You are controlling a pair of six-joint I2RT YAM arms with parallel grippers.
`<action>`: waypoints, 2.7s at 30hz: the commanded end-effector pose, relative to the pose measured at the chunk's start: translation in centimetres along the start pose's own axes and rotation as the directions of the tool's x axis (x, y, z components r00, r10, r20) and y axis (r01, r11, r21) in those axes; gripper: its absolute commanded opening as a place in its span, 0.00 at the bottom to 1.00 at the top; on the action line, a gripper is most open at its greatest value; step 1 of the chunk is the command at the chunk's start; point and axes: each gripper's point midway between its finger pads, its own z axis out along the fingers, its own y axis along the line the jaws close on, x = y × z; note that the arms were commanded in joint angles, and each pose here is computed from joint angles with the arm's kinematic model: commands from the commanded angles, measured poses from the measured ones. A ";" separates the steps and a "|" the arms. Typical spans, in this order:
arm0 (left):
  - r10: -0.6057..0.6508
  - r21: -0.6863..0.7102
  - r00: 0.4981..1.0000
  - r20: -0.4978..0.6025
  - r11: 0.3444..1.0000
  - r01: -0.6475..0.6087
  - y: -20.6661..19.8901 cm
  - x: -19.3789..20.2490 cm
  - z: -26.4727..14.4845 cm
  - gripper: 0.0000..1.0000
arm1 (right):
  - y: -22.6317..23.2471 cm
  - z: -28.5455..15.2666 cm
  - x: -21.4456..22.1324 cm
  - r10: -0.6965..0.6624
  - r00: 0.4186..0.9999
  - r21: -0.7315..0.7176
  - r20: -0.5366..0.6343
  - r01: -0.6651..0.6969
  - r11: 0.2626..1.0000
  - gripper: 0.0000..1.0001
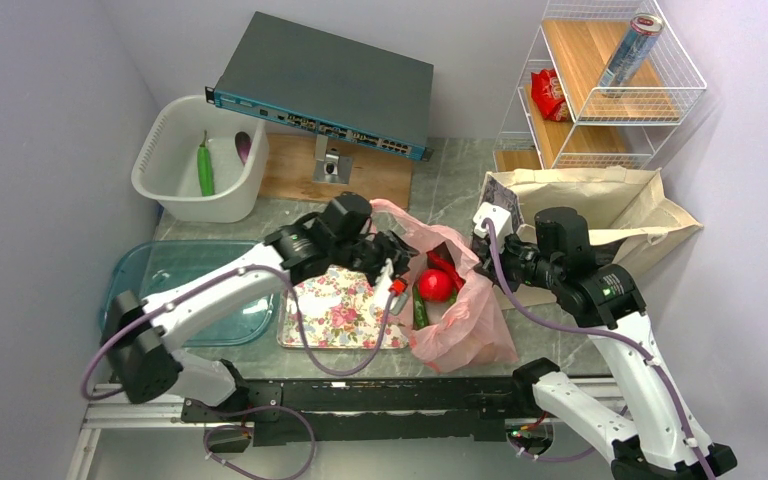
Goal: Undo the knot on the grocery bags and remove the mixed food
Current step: Pick up the fake vegetable from the takeout bag.
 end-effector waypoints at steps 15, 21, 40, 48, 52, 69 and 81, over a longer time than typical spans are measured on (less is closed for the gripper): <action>0.013 0.075 0.992 -0.127 0.997 -0.004 0.9 10.4 14.5 0.59 | 0.2 -1.3 -2.6 -0.022 0.994 0.013 0.108 0.020 1.000 0.00; 0.020 0.150 0.979 -0.203 0.989 0.011 -2.0 13.2 15.4 0.60 | 0.1 -1.2 -2.4 -0.026 0.994 0.015 0.103 0.024 1.000 0.00; -0.177 0.210 0.975 -0.137 0.956 0.203 -2.6 6.0 10.9 0.00 | -0.2 -0.9 -1.7 -0.024 0.996 0.032 0.081 0.022 0.999 0.00; -0.256 0.209 0.955 -0.148 0.936 0.283 -2.3 1.8 5.4 0.00 | 0.1 -1.2 -1.1 -0.026 0.997 0.037 0.074 0.024 0.999 0.00; -0.246 0.216 0.946 -0.210 0.932 0.290 -2.4 1.4 3.3 0.00 | 0.3 -1.3 -0.7 -0.027 0.997 0.031 0.066 0.025 0.999 0.00; -0.229 0.074 0.625 -0.746 0.905 0.420 -6.7 6.5 -10.4 0.00 | 0.6 -1.7 0.5 -0.045 0.997 0.051 0.055 0.043 0.998 0.00; -0.729 -0.329 0.606 -0.318 0.684 0.651 -3.1 0.4 -21.7 0.00 | 0.9 -1.6 0.7 -0.045 0.998 0.030 0.045 0.044 0.999 0.00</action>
